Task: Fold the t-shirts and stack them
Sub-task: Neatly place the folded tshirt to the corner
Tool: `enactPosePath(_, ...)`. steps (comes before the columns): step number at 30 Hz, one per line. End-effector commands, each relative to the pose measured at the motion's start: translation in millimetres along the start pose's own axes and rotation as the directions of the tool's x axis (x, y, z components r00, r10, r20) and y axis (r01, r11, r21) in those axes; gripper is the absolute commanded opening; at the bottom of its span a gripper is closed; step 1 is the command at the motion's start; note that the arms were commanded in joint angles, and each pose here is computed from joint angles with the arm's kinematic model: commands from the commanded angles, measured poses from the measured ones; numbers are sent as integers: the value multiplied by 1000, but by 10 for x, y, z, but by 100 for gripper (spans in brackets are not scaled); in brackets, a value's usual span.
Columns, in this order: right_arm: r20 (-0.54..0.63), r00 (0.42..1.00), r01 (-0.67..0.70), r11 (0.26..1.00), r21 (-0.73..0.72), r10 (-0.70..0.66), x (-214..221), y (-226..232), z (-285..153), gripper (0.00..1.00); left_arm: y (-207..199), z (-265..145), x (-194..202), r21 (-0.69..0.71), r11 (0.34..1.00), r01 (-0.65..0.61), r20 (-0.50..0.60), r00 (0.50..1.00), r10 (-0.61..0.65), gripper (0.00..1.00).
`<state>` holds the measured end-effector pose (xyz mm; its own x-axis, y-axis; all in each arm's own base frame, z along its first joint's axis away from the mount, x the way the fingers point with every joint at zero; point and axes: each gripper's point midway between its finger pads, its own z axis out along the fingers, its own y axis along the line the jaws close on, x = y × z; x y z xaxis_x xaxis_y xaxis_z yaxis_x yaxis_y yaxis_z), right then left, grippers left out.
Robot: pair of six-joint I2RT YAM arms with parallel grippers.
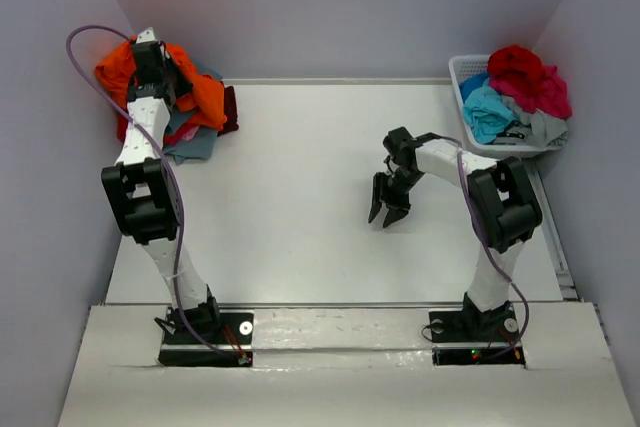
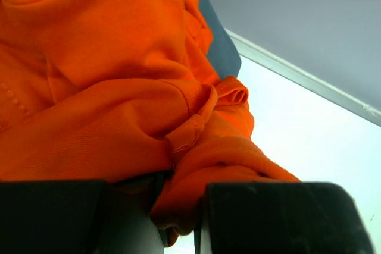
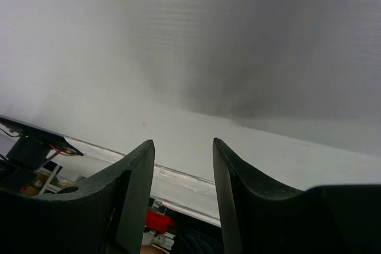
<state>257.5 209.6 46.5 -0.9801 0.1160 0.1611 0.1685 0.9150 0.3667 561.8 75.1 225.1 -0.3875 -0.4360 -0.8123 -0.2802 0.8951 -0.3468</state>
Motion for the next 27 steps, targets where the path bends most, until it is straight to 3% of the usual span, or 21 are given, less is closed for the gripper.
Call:
enactPosePath(1, 15, 999, 33, 999, -31, -32, 3, 90, -45, 50, -335, -210, -641, 84, 996, -4, 155, 988, -10, 6)
enactPosePath(9, 0, 999, 42, 999, -32, -42, 9, 89, -29, 50, -441, -164, -731, 122, 992, -33, 143, 990, 15, 6)
enactPosePath(16, 28, 999, 41, 999, -22, -41, -44, 102, -66, 49, -576, -521, -1153, 142, 990, -25, 333, 943, -24, 6)
enactPosePath(23, 191, 978, 102, 990, -94, -83, -293, 443, -470, 50, -1157, -608, -1241, 326, 937, -124, 266, 963, 35, 6)
enactPosePath(27, 211, 972, 131, 986, -104, -106, -345, 500, -517, 50, -1790, -707, -747, 399, 900, -174, 152, 981, 122, 6)
